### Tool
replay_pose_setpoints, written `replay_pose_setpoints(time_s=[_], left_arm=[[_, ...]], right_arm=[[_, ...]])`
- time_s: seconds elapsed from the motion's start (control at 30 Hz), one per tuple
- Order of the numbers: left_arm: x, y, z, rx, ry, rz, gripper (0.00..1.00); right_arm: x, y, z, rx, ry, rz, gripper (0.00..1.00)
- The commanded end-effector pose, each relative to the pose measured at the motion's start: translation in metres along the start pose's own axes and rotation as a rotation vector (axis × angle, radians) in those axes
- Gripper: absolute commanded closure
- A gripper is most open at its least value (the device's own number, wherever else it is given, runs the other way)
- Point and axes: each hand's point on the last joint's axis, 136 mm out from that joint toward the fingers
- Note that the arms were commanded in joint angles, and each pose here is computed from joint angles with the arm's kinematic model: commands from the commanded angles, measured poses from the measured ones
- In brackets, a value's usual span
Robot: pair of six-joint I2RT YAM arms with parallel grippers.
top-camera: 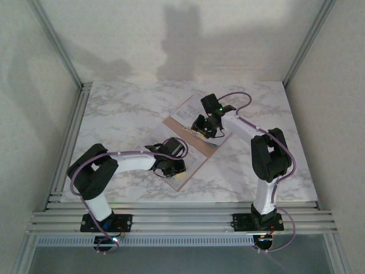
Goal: Put the files into the folder
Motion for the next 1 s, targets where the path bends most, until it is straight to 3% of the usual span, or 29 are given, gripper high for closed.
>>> replay_pose_setpoints(time_s=[0.0,0.3,0.7,0.97], left_arm=[[-0.001,0.050,0.010,-0.023,-0.043,0.164,0.83],[-0.005,0.061,0.020,-0.039,-0.056,0.178,0.83],[-0.007,0.068,0.034,-0.048,-0.067,0.192,0.83],[-0.020,0.080,0.074,-0.068,-0.124,0.229,0.83]], right_arm=[[0.014,-0.019,-0.016,-0.030,0.072,-0.026,0.60],[0.022,-0.036,-0.009,0.000,0.102,0.023,0.61],[0.050,-0.068,-0.051,0.078,0.204,-0.002,0.62],[0.055,-0.101,-0.092,0.201,0.241,-0.086,0.64]])
Point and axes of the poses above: each hand's point on the last joint's axis, 136 mm out from that joint toward the fingers, its own x axis out along the fingers, its own y axis along the line the jaws close on, z = x × y, and after that the axes turned 13 degrees about -x, right-handed
